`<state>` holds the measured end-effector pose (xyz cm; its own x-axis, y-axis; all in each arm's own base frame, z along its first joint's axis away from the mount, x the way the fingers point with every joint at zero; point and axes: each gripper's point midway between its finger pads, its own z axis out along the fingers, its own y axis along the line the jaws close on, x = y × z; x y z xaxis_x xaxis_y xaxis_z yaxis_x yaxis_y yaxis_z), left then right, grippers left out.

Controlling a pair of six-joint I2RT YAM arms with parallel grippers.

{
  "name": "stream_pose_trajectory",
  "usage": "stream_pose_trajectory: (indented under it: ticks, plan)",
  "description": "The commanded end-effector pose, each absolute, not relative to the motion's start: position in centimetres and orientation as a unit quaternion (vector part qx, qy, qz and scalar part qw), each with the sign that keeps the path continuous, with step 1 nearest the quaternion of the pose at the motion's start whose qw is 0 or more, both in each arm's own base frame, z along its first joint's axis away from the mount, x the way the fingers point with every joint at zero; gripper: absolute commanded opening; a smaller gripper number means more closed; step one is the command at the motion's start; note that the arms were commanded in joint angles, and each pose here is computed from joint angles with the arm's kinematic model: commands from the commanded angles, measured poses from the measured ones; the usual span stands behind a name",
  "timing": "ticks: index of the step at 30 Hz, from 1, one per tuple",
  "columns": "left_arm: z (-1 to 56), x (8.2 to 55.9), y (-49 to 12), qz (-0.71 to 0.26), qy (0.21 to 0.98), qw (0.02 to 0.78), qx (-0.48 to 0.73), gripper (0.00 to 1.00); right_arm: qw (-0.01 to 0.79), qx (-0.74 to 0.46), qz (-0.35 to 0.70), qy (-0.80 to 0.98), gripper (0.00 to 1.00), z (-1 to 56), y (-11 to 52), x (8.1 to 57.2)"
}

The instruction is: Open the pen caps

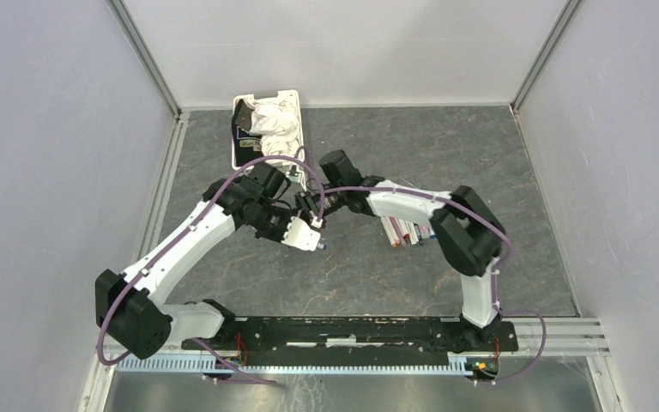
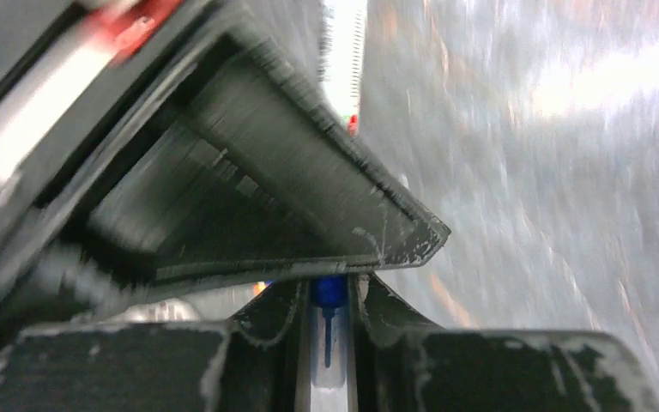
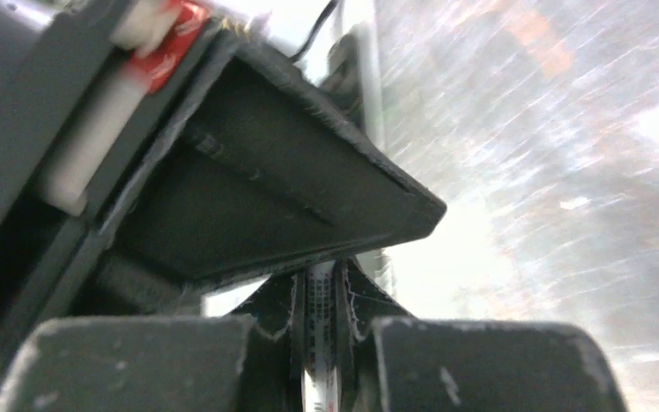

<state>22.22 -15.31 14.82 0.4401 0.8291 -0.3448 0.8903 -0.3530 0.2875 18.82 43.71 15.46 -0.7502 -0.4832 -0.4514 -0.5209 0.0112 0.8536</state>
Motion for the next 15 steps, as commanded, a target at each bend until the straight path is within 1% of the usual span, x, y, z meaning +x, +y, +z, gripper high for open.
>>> stream_pose_trajectory:
  ticks: [1,2,3,4,5,8,12,15]
  plan:
    - [13.0,26.8,-4.1,0.043,0.53,0.18,0.827,0.02,0.039,-0.21,0.54,0.814,0.0,8.9,32.1,14.5]
    - [13.7,26.8,-5.4,0.04,0.535,0.18,0.824,0.02,0.032,-0.19,0.553,0.81,0.0,9.4,31.4,14.8]
    - [14.8,26.6,-7.9,0.028,0.543,0.185,0.819,0.02,0.034,-0.23,0.53,0.815,0.0,9.9,32.0,15.8]
    - [15.2,26.6,-9.6,0.014,0.547,0.192,0.815,0.02,0.019,-0.271,0.491,0.828,0.0,9.3,32.0,15.7]
    - [15.5,26.8,-10.5,0.016,0.543,0.197,0.816,0.02,0.018,-0.284,0.494,0.822,0.0,9.8,32.5,15.7]
    - [15.9,26.5,-11.9,0.023,0.536,0.201,0.82,0.02,0.028,-0.264,0.518,0.813,0.0,10.0,32.8,15.7]
    - [15.2,26.4,-11.8,0.079,0.519,0.187,0.831,0.02,0.014,-0.271,0.522,0.809,0.0,9.9,33.6,15.4]
    - [15.3,25.6,-14.3,0.079,0.504,0.204,0.835,0.02,0.014,-0.289,0.527,0.799,0.0,11.3,36.2,16.3]
